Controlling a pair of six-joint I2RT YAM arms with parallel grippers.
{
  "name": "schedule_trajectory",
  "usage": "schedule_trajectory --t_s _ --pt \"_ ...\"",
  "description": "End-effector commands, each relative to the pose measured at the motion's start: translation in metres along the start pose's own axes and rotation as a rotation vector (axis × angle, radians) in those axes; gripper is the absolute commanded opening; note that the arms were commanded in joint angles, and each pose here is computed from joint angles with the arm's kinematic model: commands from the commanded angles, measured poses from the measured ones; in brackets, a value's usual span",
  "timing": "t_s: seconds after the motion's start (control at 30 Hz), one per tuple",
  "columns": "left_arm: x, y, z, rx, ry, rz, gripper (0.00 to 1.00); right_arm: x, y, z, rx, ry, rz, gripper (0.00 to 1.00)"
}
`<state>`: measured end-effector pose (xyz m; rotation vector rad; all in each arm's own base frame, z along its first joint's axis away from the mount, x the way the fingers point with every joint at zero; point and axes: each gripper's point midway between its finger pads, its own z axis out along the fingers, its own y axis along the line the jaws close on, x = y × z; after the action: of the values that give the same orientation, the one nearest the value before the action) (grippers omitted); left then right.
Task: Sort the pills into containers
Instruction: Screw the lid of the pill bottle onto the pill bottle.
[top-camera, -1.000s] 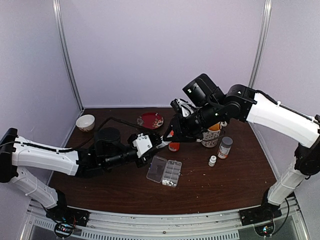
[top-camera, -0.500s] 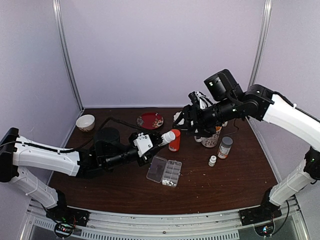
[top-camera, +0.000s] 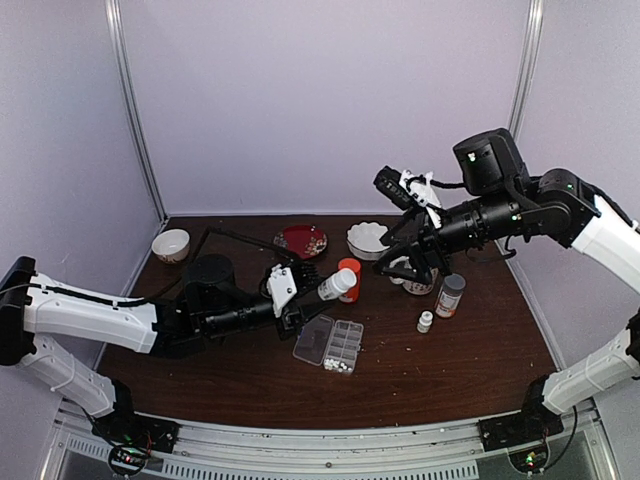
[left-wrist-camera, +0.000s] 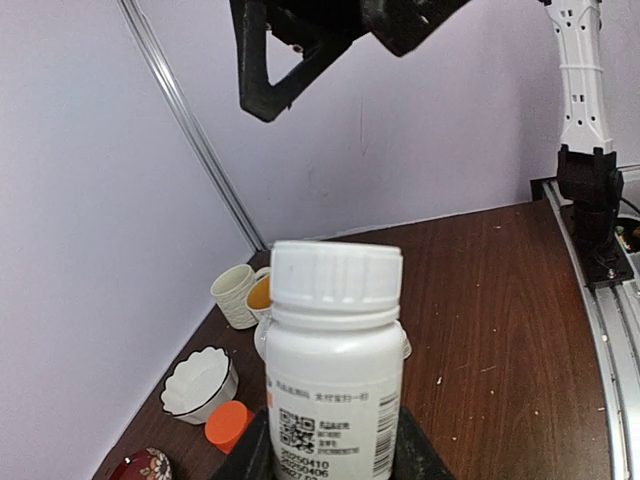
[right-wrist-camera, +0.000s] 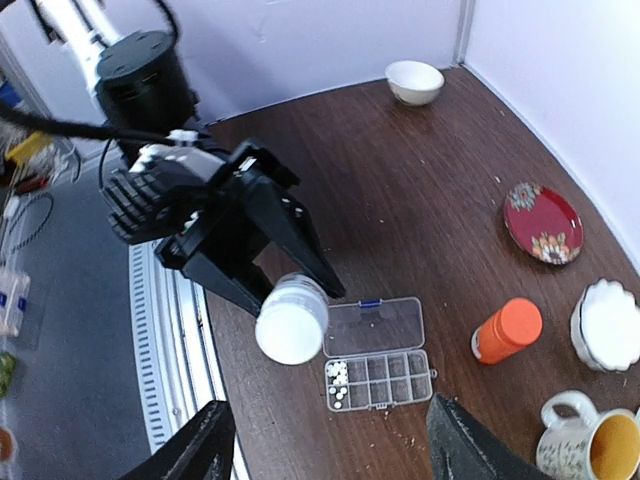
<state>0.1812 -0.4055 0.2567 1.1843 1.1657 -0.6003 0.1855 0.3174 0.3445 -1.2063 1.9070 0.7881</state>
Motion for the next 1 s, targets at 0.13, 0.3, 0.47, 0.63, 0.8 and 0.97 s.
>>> schedule_trajectory --t_s 0.13,0.3,0.47,0.63,0.8,0.97 --pt "-0.033 -0.011 -0.004 0.101 -0.103 -0.063 0.15 0.0 0.046 0.02 -0.136 0.107 -0.535 0.66" --pt "-0.035 -0.01 -0.005 0.094 -0.104 -0.069 0.15 0.002 0.053 0.035 -0.124 0.165 -0.593 0.61" --pt "-0.036 -0.009 -0.007 0.094 -0.106 -0.07 0.15 0.006 0.048 0.042 -0.09 0.197 -0.617 0.56" --pt "-0.036 -0.011 -0.008 0.103 -0.111 -0.071 0.15 0.01 0.038 0.045 -0.038 0.223 -0.632 0.58" --pt "-0.037 -0.012 -0.009 0.105 -0.115 -0.071 0.14 0.012 0.035 0.047 -0.021 0.236 -0.635 0.56" --pt "-0.038 -0.012 -0.009 0.107 -0.118 -0.073 0.14 0.01 0.036 0.05 -0.019 0.231 -0.634 0.45"
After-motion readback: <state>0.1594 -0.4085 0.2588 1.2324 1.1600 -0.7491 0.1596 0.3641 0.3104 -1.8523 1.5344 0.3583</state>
